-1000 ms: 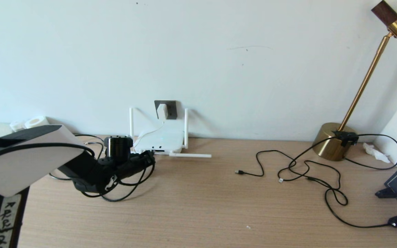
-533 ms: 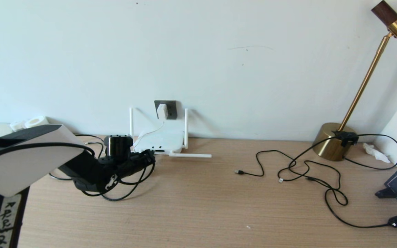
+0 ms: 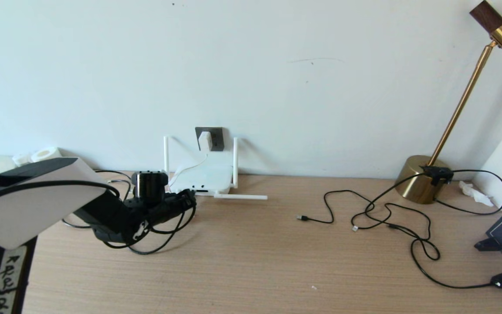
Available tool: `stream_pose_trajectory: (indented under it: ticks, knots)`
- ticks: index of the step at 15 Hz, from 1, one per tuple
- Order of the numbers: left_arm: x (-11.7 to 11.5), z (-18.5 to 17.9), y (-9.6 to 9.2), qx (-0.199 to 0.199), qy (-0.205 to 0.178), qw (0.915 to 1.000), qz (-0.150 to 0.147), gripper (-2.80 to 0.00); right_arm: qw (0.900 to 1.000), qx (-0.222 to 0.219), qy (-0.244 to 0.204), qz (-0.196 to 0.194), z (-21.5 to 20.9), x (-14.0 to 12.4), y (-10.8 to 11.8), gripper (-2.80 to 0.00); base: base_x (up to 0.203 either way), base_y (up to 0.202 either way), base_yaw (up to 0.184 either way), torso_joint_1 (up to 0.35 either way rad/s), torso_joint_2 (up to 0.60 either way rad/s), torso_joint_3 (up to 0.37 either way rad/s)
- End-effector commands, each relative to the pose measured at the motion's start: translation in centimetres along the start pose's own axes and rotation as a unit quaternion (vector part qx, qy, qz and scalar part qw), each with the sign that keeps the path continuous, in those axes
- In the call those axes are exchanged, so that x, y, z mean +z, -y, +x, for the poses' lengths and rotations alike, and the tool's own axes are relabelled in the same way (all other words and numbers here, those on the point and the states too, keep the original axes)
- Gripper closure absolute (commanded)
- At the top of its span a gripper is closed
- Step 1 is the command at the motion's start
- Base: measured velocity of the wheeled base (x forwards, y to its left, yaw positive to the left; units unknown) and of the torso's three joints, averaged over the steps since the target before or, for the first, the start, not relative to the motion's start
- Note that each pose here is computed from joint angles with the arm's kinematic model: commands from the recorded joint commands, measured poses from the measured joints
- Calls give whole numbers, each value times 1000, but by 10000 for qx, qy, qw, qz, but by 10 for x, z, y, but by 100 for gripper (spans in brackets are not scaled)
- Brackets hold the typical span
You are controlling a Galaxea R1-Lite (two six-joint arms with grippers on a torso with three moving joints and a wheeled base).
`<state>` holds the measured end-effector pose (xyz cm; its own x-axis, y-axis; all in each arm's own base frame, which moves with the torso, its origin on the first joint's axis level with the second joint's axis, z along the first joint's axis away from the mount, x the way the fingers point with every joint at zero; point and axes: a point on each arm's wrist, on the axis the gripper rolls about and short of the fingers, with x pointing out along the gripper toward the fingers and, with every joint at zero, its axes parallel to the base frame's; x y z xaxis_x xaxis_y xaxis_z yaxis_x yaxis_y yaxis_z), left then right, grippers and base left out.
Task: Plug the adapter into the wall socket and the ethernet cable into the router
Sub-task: Plug cable into router interface
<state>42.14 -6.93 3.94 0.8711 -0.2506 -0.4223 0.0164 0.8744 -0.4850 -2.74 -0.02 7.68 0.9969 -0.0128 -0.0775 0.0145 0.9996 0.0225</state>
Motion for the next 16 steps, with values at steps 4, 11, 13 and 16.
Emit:
stream_pose_trajectory:
  ticks: [4, 11, 13, 16]
  knots:
    - [1, 0, -3, 27, 9, 10000, -30, 0, 10000, 2, -11, -2, 0, 0, 0, -280, 0, 0, 0, 0, 0, 0]
    - [4, 1, -8, 72, 56, 9999, -58, 0, 10000, 2, -11, -2, 0, 0, 0, -280, 0, 0, 0, 0, 0, 0]
    - [4, 1, -9, 71, 56, 9999, -53, 0, 10000, 2, -11, -2, 0, 0, 0, -280, 0, 0, 0, 0, 0, 0]
    - [5, 1, -8, 64, 69, 9999, -51, 0, 10000, 2, -11, -2, 0, 0, 0, -280, 0, 0, 0, 0, 0, 0]
